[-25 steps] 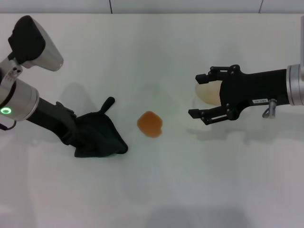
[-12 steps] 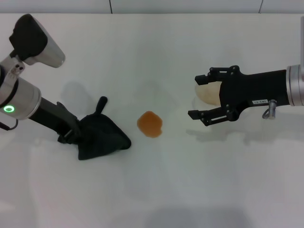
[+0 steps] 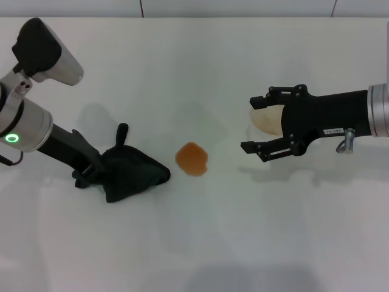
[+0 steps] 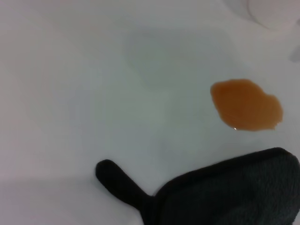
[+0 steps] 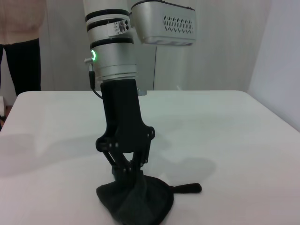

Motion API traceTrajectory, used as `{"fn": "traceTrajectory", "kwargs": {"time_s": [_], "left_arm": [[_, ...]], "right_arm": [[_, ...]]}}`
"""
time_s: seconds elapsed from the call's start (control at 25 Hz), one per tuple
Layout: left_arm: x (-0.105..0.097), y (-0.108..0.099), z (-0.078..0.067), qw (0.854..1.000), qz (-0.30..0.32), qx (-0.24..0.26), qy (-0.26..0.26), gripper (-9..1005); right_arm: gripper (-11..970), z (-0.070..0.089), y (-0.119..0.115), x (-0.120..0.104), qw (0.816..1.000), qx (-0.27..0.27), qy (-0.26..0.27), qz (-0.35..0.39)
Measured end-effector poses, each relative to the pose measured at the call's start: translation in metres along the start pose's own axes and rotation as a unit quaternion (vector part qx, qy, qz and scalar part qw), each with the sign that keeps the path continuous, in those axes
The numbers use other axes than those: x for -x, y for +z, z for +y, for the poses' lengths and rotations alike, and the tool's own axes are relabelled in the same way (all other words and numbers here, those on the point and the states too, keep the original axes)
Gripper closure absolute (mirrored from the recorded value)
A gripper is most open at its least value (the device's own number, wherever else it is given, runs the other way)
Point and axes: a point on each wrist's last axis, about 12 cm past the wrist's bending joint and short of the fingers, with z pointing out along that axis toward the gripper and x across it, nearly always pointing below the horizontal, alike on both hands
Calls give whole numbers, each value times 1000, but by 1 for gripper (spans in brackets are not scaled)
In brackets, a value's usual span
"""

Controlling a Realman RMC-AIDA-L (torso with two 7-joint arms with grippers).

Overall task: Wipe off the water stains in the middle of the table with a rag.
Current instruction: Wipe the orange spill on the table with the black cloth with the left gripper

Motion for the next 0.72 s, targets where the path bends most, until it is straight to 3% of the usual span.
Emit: {"fn": "traceTrajectory", "kwargs": {"time_s": [0.72], "left_arm": [[24,-6,15,991,-112,68,-30,911]], "right_arm": [[91,0,0,-1,1000,-3,2,-1]]}}
